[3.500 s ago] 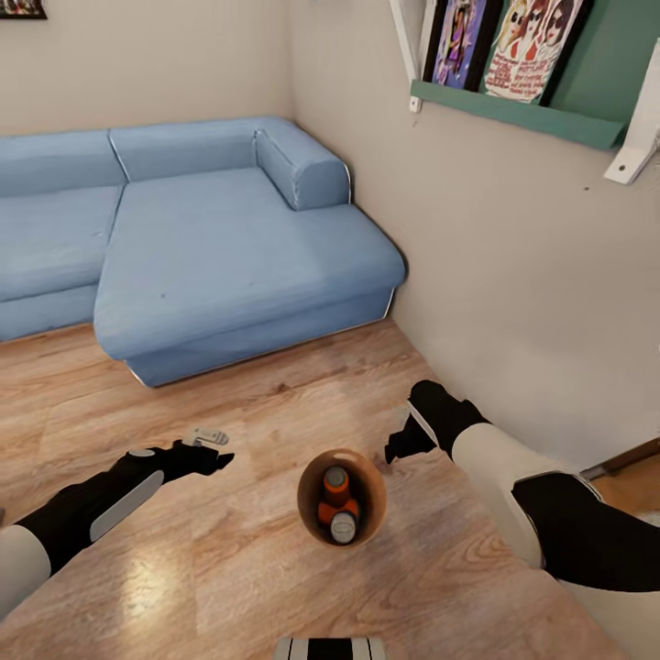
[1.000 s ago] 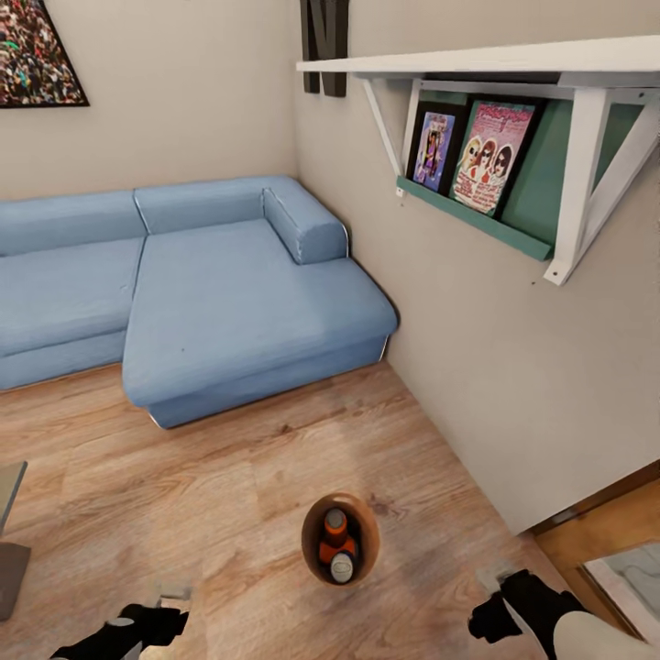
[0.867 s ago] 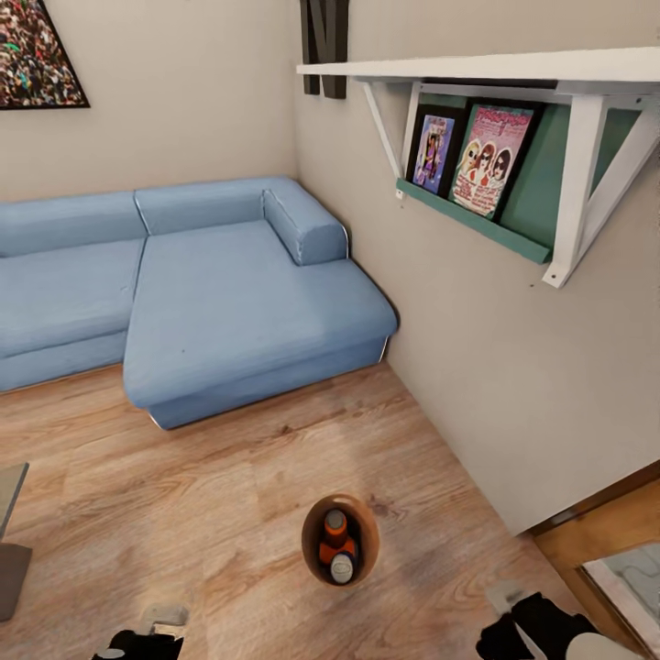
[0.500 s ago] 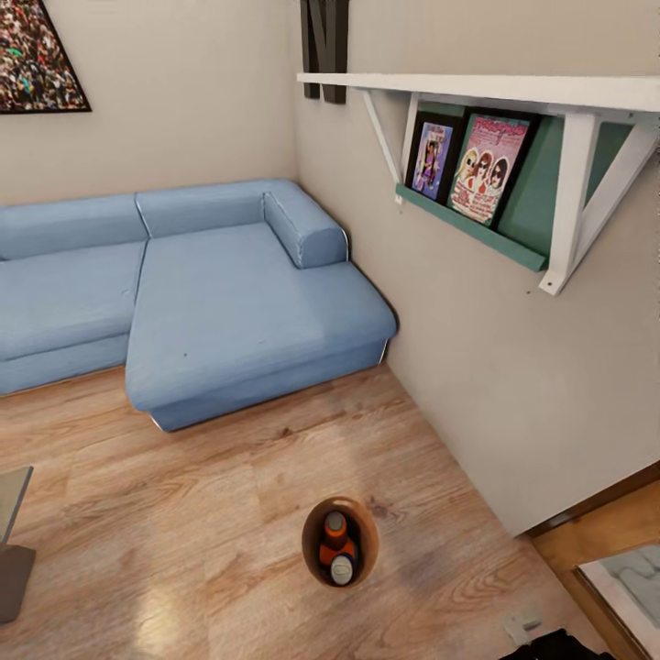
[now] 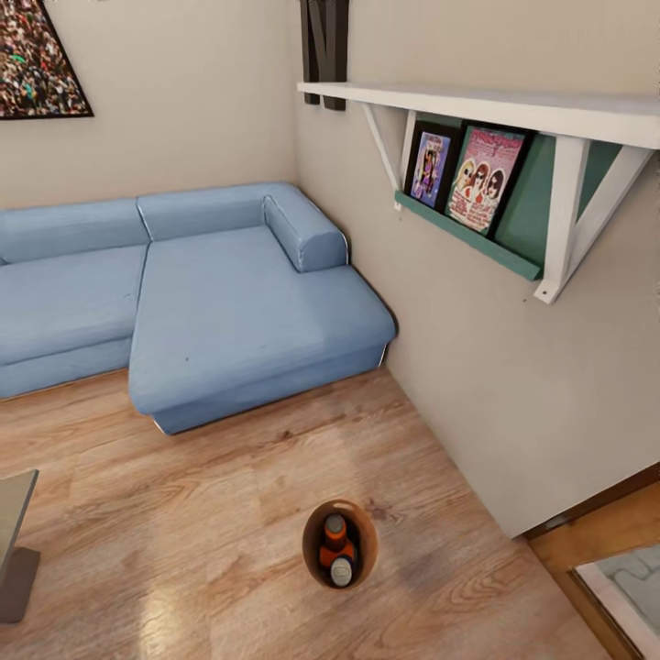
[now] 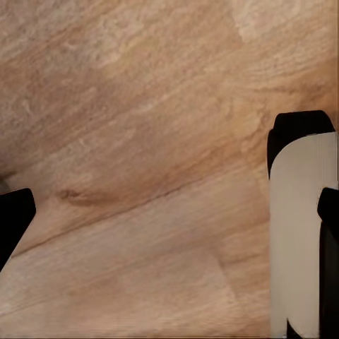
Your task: Put the three can of soda from the living room inside the tash can in the kitchen.
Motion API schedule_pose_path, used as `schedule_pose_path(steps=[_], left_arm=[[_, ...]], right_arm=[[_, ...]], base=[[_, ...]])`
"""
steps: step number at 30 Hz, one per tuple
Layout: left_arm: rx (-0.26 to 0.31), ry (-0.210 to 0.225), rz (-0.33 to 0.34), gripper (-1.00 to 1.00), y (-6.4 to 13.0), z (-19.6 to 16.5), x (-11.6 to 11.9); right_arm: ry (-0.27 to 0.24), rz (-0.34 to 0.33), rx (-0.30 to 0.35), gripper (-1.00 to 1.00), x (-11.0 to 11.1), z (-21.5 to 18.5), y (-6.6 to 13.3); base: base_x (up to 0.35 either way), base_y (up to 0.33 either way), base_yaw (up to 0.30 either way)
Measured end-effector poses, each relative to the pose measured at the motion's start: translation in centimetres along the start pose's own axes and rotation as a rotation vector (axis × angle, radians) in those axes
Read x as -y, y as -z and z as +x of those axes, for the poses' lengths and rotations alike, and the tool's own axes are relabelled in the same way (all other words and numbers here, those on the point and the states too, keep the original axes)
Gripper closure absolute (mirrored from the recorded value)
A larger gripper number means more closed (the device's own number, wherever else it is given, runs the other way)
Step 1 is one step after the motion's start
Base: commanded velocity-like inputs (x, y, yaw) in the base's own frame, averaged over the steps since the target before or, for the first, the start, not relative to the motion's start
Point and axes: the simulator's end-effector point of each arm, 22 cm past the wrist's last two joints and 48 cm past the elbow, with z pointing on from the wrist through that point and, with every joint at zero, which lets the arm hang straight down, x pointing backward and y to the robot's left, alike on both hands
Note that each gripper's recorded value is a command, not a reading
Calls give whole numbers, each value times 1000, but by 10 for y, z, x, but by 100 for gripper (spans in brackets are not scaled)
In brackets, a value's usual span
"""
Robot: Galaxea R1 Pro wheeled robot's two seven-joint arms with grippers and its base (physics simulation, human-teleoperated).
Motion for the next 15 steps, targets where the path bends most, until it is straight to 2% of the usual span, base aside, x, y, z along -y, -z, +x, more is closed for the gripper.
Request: schedule_pose_path(steps=[8, 15], left_arm=[[-20, -1, 5, -100, 21, 29, 1], [-61, -10, -11, -100, 42, 63, -11]], right_arm=[[-11, -11, -24, -100, -8, 31, 11], [-54, -18, -6, -100, -15, 56, 22]], base=[[0, 0, 0], [0, 0, 0]])
